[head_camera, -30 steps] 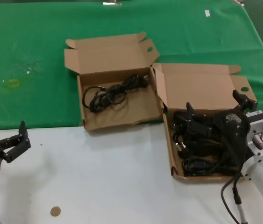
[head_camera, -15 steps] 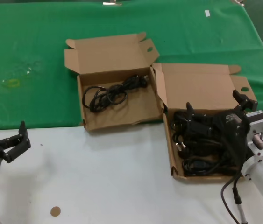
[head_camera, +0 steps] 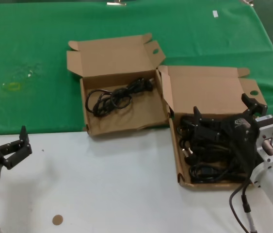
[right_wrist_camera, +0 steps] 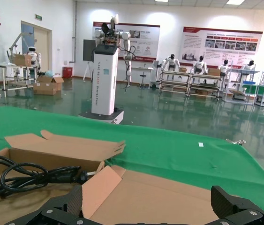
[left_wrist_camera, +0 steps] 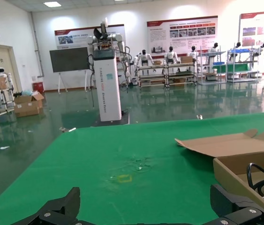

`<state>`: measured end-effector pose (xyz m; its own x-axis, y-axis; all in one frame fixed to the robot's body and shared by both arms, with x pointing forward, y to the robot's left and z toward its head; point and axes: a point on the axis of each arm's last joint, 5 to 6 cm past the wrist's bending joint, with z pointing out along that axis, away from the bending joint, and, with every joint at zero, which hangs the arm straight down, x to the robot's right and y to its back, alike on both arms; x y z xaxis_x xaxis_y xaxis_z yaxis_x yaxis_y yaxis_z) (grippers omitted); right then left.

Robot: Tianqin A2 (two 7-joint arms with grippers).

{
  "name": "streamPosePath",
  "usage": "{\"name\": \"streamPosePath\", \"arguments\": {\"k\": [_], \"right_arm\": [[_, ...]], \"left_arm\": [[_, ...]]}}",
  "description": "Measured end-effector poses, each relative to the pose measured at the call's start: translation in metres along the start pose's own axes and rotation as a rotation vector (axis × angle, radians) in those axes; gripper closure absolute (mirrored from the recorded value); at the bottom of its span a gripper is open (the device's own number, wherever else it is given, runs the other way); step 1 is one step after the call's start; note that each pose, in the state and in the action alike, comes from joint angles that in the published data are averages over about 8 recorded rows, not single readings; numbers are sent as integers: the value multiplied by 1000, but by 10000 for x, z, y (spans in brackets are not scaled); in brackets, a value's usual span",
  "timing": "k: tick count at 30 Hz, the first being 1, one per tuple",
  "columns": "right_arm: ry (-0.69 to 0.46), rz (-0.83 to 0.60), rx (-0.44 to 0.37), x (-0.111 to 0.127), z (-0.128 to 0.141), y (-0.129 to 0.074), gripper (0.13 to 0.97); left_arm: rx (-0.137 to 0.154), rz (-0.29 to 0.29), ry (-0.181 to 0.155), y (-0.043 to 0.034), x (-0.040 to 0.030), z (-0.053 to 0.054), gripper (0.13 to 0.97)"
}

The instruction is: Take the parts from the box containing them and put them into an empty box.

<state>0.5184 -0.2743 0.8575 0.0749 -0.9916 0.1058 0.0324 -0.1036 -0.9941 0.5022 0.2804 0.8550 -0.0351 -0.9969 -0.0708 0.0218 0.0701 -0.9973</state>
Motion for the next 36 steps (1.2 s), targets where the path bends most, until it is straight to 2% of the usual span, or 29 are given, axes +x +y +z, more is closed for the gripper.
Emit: {"name": "streamPosePath", "arguments": {"k": [36], "right_arm": [[0, 0, 0, 0, 0, 0, 130]], "left_arm": [[0, 0, 0, 0, 0, 0, 132]]}}
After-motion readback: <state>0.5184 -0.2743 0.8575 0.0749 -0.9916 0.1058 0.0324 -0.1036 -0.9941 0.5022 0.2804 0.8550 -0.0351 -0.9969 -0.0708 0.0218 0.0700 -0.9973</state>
